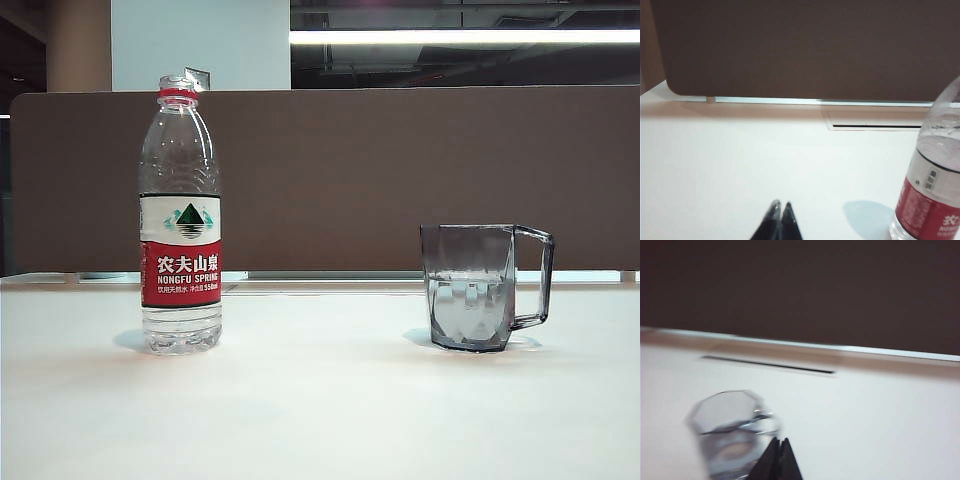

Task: Pick up the mineral water bottle with the left hand on the table and pour water into the mug until it's half full.

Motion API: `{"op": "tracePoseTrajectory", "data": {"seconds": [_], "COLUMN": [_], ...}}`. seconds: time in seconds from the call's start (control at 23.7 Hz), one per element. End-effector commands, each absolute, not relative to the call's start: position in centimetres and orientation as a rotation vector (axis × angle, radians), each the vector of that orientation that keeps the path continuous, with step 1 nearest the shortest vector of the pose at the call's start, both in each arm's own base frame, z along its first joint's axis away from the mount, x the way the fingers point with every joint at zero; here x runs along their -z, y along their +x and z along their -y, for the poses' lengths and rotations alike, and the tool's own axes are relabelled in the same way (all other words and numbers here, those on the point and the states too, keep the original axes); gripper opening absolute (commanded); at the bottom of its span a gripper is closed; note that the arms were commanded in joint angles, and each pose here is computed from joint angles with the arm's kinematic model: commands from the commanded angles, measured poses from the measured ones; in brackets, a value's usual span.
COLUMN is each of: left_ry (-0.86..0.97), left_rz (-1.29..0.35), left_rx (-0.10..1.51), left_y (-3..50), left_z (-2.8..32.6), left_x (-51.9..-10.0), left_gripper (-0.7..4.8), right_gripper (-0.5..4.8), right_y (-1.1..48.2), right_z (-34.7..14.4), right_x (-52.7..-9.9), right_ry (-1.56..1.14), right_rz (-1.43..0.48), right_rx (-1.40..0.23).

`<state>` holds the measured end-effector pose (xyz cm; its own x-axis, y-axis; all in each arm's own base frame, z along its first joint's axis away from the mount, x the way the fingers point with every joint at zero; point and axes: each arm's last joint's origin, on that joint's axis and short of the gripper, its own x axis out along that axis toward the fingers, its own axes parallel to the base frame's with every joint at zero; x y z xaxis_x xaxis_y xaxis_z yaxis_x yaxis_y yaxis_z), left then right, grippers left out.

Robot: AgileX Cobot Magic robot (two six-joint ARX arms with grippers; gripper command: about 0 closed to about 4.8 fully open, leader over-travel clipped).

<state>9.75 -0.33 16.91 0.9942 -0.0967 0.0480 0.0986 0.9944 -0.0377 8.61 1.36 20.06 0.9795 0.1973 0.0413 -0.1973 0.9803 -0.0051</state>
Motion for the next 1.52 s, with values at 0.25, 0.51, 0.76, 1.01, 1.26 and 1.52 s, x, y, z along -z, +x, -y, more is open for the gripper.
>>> {"op": "tracePoseTrajectory", "data": {"seconds": [0.25, 0.51, 0.76, 1.01, 1.26, 1.52], "left_ry": [-0.037, -0.037, -0.037, -0.037, -0.037, -0.037], "left_rz": [0.062, 0.062, 0.062, 0.062, 0.062, 0.062], "left_rx": [0.100, 0.100, 0.100, 0.100, 0.100, 0.100], "left_y": [9.7, 9.7, 9.7, 9.7, 9.7, 9.7], "left_z": [0.3, 0.3, 0.3, 0.3, 0.3, 0.3], "left_x": [-17.2, -17.2, -17.2, -17.2, -17.2, -17.2], "left_gripper": [-0.06, -0.06, -0.06, -0.06, -0.06, -0.06], "right_gripper": [0.00, 0.00, 0.00, 0.00, 0.00, -0.01], "right_y": [9.4, 9.7, 9.7, 9.7, 9.7, 9.7], "right_z": [-0.1, -0.1, 0.1, 0.0, -0.1, -0.1], "right_x": [-18.4, -17.0, -17.1, -17.4, -17.4, -17.4], "right_ry": [0.001, 0.001, 0.003, 0.003, 0.002, 0.002], "right_rz": [0.074, 0.047, 0.054, 0.083, 0.083, 0.083], "right_rx": [0.005, 0.016, 0.072, 0.037, 0.014, 0.003]}}
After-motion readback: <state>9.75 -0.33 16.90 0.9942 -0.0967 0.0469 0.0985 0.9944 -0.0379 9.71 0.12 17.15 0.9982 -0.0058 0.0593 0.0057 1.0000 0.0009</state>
